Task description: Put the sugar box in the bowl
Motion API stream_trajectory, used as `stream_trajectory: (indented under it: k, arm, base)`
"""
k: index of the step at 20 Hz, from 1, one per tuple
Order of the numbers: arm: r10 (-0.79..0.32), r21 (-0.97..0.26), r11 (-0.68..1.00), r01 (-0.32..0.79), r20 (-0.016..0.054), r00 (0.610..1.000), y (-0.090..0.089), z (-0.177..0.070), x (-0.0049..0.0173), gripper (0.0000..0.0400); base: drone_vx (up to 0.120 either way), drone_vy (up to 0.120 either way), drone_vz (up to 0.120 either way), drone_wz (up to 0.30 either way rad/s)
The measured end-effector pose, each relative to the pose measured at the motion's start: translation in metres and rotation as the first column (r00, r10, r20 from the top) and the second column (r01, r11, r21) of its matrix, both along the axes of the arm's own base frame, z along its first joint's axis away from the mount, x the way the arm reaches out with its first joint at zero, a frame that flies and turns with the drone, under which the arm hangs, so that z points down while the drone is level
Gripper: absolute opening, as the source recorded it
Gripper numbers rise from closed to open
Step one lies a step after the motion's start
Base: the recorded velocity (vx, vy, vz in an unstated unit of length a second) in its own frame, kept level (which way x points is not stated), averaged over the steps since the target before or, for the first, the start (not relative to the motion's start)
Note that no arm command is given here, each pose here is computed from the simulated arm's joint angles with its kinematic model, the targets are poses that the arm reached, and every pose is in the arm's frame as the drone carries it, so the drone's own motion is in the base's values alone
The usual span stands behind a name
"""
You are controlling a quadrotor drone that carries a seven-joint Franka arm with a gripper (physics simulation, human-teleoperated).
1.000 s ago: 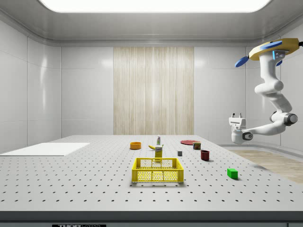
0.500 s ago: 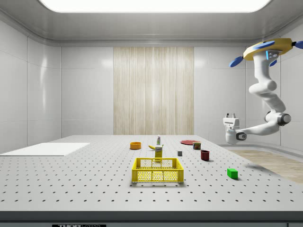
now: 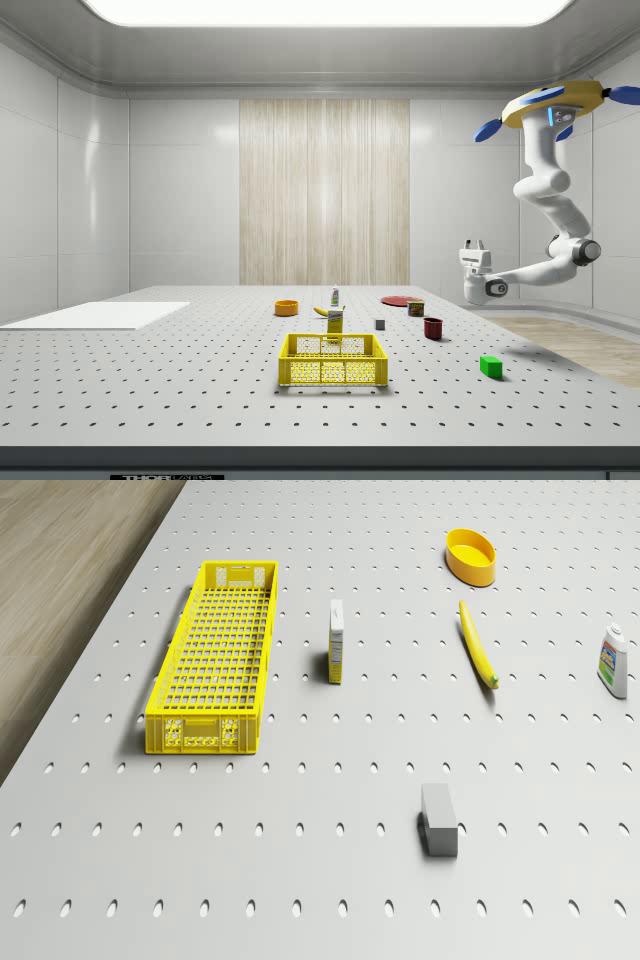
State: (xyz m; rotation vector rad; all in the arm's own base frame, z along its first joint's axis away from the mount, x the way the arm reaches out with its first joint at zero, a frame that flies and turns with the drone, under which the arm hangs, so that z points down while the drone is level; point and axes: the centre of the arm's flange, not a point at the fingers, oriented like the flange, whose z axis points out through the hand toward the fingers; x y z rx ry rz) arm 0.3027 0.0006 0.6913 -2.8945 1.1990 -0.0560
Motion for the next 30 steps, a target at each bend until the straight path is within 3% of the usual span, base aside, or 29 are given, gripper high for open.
stream_trajectory:
  k: [12,19,23,26,30]
  arm:
    - [-0.001,-0.041,0.999,0.001,0.0091,1.0,0.004,0.0,-0.0009,0.04]
    - [-0.002,-0.147,0.989,0.004,0.0145,1.0,0.015,-0.001,-0.0014,0.04]
    - [-0.004,-0.291,0.957,0.009,0.0177,1.0,0.029,-0.005,-0.0016,0.04]
    - [-0.006,-0.469,0.883,0.015,0.0205,1.0,0.047,-0.012,-0.0015,0.04]
    - [-0.01,-0.795,0.606,0.027,0.0256,1.0,0.079,-0.04,-0.0009,0.04]
  base:
    - [0.12,0.0,0.0,0.0]
    - [0.12,0.0,0.0,0.0]
    - [0.12,0.0,0.0,0.0]
    - [0.12,0.0,0.0,0.0]
    - [0.12,0.0,0.0,0.0]
